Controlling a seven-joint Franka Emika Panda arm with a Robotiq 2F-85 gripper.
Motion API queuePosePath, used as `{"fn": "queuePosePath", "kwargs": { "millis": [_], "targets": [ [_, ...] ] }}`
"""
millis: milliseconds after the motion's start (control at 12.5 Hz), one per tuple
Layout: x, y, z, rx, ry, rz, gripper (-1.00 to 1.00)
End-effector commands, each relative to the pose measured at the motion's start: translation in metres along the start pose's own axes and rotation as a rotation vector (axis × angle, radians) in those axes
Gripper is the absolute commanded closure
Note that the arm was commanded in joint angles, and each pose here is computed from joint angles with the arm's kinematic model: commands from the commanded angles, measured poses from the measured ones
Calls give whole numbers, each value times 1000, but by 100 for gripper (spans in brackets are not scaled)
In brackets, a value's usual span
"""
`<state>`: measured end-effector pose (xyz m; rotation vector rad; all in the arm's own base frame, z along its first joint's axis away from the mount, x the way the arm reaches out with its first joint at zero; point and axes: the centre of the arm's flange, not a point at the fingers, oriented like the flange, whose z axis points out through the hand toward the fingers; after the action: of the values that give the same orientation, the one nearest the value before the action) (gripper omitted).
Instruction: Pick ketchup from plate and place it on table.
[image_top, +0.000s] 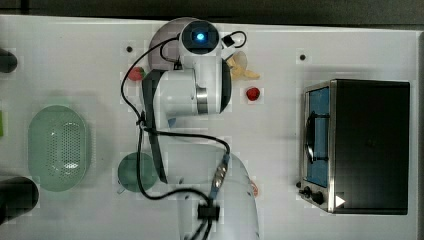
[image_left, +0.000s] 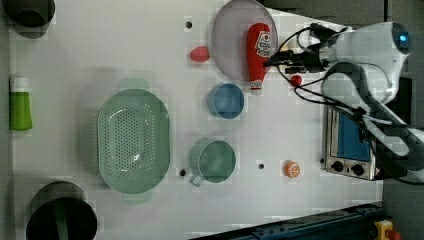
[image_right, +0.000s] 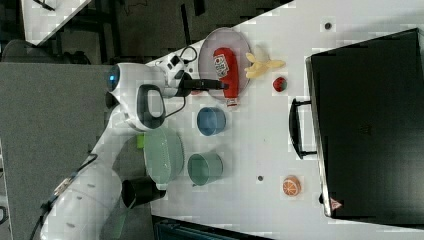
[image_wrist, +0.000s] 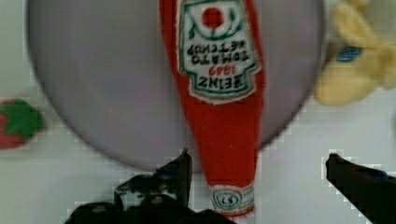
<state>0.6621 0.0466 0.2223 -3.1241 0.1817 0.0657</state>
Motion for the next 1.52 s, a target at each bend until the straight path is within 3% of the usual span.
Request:
{"fn": "queuePosePath", "kwargs": {
  "millis": [80,400,640,720,960,1120,1360,1520],
  "targets": [
    [18,-16,13,11,63,-70,-100],
    [31,-14,45,-11,84,-92,-100],
    [36,-17,66,-3,128,-105,-100],
    [36,-19,70,-1,138,-108,-92],
    [40,-22,63,6,158,-108,-21],
    [42,-23,53,9,174,-108,-20],
    [49,-24,-6,15,243,-75,-20],
    [43,-17,-60,-4,225,-32,-20]
  ]
}}
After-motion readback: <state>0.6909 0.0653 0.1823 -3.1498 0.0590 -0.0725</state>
